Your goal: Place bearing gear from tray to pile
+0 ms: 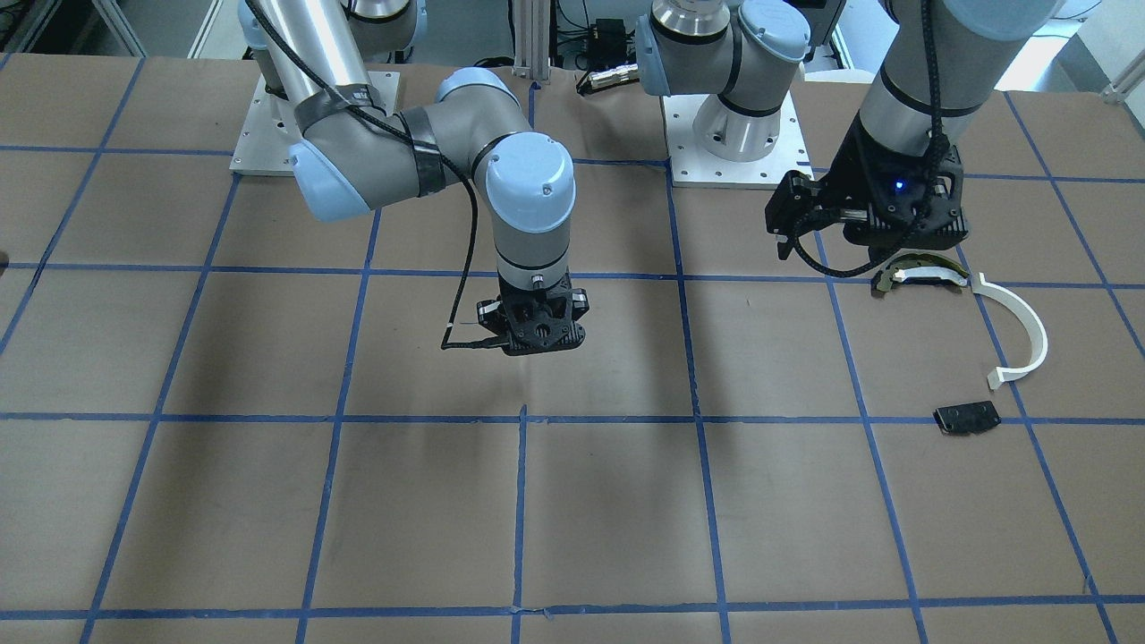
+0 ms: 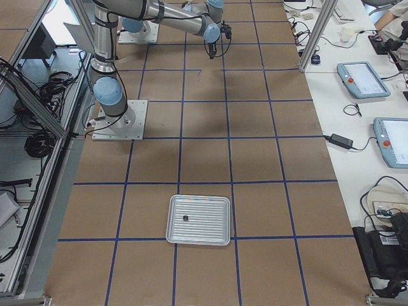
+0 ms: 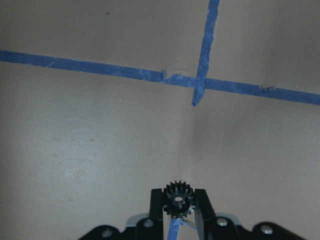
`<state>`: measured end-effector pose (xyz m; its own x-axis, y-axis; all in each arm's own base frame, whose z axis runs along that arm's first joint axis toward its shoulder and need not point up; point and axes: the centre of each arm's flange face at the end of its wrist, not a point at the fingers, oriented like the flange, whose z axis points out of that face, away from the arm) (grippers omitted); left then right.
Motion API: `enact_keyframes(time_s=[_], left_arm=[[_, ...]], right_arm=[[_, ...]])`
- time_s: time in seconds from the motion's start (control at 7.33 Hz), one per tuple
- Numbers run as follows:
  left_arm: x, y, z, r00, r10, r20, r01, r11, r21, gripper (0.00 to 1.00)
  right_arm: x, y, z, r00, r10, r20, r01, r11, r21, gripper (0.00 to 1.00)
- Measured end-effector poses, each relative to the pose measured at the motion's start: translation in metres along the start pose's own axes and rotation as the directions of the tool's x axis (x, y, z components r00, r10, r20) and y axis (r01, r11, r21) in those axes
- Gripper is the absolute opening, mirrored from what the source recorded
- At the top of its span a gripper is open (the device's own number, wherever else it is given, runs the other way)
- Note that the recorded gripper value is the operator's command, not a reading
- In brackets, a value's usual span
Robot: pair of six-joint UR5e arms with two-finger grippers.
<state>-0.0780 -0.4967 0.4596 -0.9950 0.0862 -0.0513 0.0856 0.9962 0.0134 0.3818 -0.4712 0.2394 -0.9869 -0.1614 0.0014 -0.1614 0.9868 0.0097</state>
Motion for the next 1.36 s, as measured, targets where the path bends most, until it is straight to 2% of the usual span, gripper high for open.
enact_keyframes(time_s=[0.14,0.41,0.55,0.68,0.82,1.09,1.23,1.36], left_arm=[[0.002,-0.001,0.002,1.000,0.001,-0.001,-0.001,1.000,-0.003,1.00],[0.003,-0.003,0.005,1.000,0.002,-0.001,-0.002,1.000,-0.008,1.00],[0.003,-0.004,0.006,1.000,0.001,-0.001,-0.001,1.000,-0.010,1.00],[0.003,-0.004,0.008,1.000,0.001,-0.003,-0.001,1.000,-0.013,1.00],[0.008,-0.006,0.012,1.000,-0.001,-0.011,0.001,1.000,-0.020,1.00],[0.054,-0.018,0.034,0.999,0.012,-0.039,-0.012,1.000,-0.019,1.00],[0.091,-0.026,0.056,0.999,0.022,-0.046,-0.022,1.000,-0.001,1.00],[0.130,-0.034,0.084,0.998,0.035,-0.061,-0.034,0.999,0.014,1.00]], right_arm=[[0.000,0.007,0.014,1.000,-0.005,-0.009,0.006,1.000,0.013,0.99],[0.002,0.012,0.021,1.000,-0.014,-0.016,0.014,0.999,0.035,1.00],[0.008,0.008,0.010,0.999,-0.029,-0.025,0.030,0.998,0.057,1.00],[0.026,0.003,-0.020,0.999,-0.041,-0.033,0.044,0.995,0.089,1.00],[0.062,-0.001,-0.060,0.998,-0.047,-0.039,0.051,0.994,0.096,1.00],[0.176,0.007,-0.146,0.990,-0.128,-0.061,0.134,0.987,0.091,1.00],[0.234,0.016,-0.171,0.980,-0.190,-0.066,0.195,0.978,0.078,1.00],[0.291,0.027,-0.184,0.962,-0.268,-0.043,0.270,0.961,0.056,1.00]])
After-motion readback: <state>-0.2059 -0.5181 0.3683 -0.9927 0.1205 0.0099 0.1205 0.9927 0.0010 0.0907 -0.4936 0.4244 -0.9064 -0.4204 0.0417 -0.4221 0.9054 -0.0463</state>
